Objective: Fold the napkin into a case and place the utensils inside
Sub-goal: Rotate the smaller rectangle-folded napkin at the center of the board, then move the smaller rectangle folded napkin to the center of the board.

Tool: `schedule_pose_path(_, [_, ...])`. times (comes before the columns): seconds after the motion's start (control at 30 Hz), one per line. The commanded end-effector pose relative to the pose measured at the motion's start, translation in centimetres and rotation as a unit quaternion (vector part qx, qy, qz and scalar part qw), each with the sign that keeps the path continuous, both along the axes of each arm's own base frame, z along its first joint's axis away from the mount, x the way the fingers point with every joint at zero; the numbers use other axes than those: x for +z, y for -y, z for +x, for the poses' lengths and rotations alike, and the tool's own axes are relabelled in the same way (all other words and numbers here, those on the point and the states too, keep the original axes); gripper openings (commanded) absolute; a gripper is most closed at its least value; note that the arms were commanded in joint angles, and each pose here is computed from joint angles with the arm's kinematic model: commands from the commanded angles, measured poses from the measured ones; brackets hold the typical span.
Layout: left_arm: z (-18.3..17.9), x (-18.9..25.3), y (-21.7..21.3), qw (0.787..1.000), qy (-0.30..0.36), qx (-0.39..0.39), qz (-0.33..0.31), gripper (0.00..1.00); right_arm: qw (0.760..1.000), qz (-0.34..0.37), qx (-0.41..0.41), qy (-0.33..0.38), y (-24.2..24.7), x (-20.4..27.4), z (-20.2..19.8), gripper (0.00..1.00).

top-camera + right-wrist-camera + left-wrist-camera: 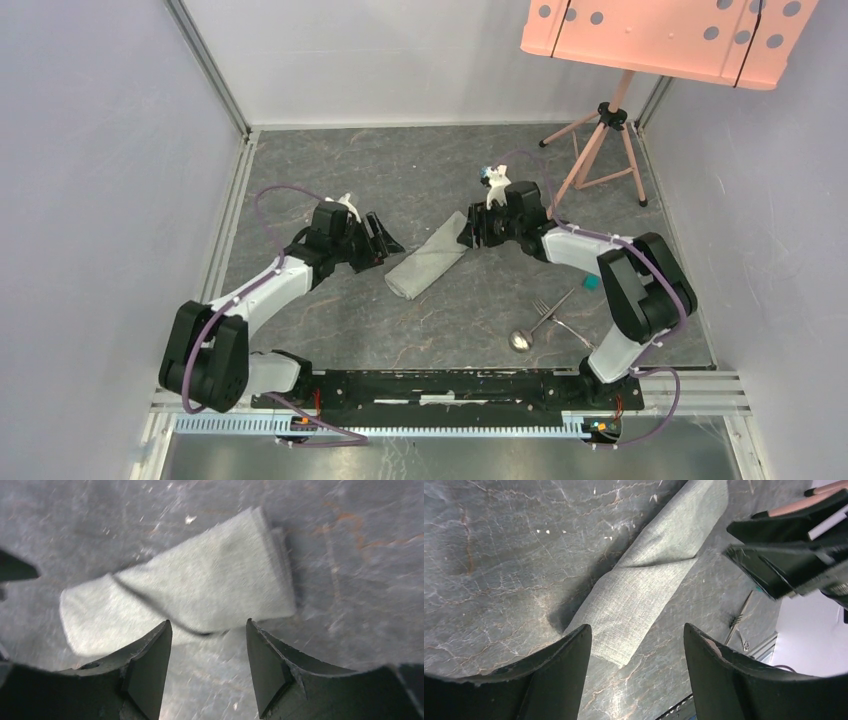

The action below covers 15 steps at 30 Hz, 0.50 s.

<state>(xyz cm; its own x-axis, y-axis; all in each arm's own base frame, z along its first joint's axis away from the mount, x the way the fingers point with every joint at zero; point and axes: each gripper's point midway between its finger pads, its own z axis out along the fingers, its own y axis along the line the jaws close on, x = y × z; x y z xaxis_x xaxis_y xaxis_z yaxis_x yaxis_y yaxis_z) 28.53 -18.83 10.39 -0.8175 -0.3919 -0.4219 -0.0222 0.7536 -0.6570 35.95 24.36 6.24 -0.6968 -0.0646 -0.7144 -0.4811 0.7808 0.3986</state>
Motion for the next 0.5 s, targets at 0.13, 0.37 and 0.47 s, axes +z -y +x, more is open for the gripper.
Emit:
schedule_pose_path(0.13, [0.2,-0.3,2.9,0.997,0.025,-0.064,-0.037,0.66,0.991,0.098,0.085,-0.04,-2.0,0.2,-6.3,0.62])
schedule_pose_path(0.37, [-1.9,3.7,5.4,0.987,0.048,-0.101,-0.116,0.7,0.99,0.129,0.061,-0.021,-0.5,3.2,-2.0,0.64])
schedule_pose_path(0.47, [-2.6,5.6,6.3,0.98,0.047,-0.12,-0.152,0.71,0.991,0.112,0.065,-0.022,0.0,3.2,0.3,0.68])
